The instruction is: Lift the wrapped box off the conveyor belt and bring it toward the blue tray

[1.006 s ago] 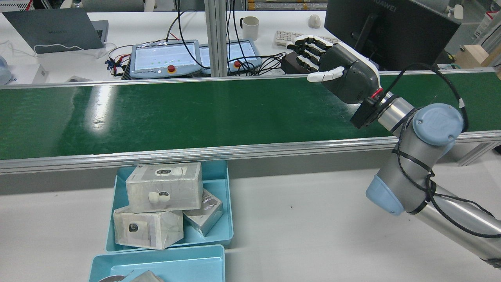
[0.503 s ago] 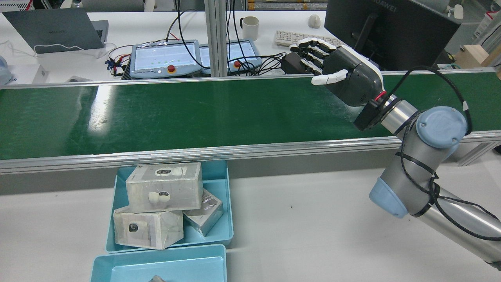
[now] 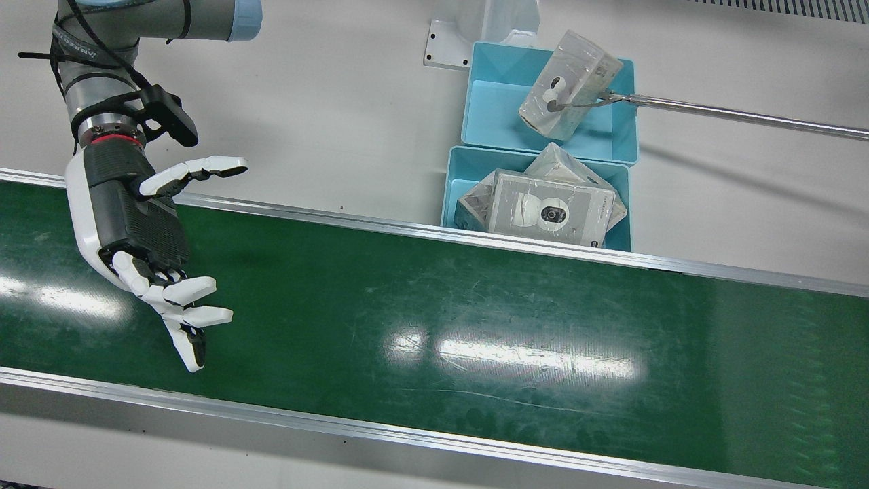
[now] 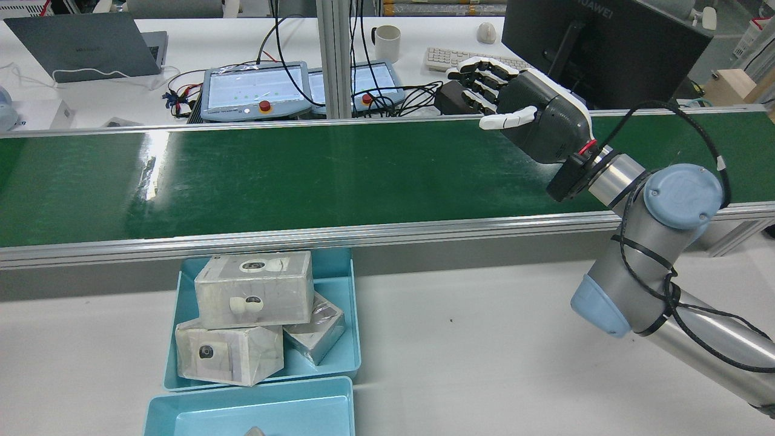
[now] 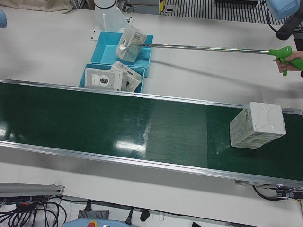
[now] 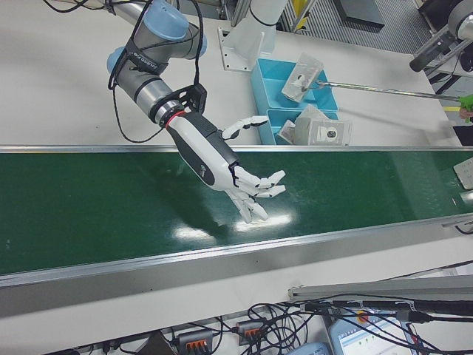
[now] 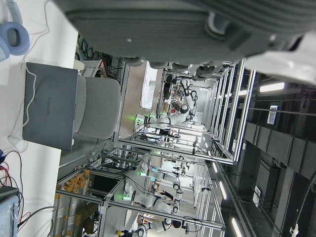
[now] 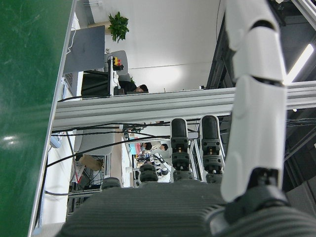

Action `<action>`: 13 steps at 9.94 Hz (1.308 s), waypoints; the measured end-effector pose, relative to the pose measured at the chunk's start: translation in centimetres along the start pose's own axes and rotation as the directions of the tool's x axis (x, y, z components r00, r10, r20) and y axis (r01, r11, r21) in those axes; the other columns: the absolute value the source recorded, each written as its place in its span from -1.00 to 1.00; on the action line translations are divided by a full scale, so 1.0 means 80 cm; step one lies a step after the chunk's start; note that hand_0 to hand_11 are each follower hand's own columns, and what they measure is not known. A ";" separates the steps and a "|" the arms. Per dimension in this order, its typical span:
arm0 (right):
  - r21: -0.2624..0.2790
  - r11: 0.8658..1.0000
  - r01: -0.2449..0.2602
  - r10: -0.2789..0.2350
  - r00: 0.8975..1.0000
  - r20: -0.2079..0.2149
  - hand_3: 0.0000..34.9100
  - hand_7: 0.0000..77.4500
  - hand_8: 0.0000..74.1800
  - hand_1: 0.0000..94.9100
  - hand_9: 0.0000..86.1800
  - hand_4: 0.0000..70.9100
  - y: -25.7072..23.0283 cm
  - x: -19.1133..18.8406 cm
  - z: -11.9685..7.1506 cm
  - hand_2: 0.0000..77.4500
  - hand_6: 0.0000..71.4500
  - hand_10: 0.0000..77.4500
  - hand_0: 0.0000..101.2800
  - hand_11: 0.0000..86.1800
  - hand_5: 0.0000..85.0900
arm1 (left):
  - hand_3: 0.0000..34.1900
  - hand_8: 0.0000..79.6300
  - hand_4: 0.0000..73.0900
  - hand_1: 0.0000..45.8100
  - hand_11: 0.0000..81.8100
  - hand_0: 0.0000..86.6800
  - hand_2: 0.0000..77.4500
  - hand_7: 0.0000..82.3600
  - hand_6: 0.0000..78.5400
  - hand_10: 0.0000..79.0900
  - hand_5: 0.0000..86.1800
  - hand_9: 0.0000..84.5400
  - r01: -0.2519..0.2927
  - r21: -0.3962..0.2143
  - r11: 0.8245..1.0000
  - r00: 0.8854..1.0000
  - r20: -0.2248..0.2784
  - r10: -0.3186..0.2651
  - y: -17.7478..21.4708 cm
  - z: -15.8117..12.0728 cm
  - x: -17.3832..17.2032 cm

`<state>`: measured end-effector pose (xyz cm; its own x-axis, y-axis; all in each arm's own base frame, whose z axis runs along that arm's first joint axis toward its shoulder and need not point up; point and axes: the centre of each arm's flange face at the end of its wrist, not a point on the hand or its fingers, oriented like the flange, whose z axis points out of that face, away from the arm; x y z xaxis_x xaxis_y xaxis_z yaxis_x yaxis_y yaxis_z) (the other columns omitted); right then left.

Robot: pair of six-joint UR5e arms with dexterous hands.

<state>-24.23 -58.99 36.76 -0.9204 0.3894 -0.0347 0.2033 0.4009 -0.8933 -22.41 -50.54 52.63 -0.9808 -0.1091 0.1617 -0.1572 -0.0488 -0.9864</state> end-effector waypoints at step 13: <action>0.146 0.987 0.067 -0.071 0.997 0.022 -0.26 -0.44 -1.00 -0.64 -0.85 -0.82 0.034 -0.021 -0.034 -0.42 -0.94 -1.00 -0.05 -0.96 -0.23 | -1.00 -1.00 -1.00 -1.00 -1.00 -1.00 -0.99 -0.99 -1.00 -0.99 -0.97 -1.00 0.000 0.000 1.000 1.000 0.000 0.000 0.000 0.000 0.000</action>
<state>-21.23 -56.31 35.63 -0.9396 0.3417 0.0188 0.0902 0.3003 -0.9496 -22.41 -50.54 52.63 -0.9808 -0.1091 0.1617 -0.1572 -0.0489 -0.9864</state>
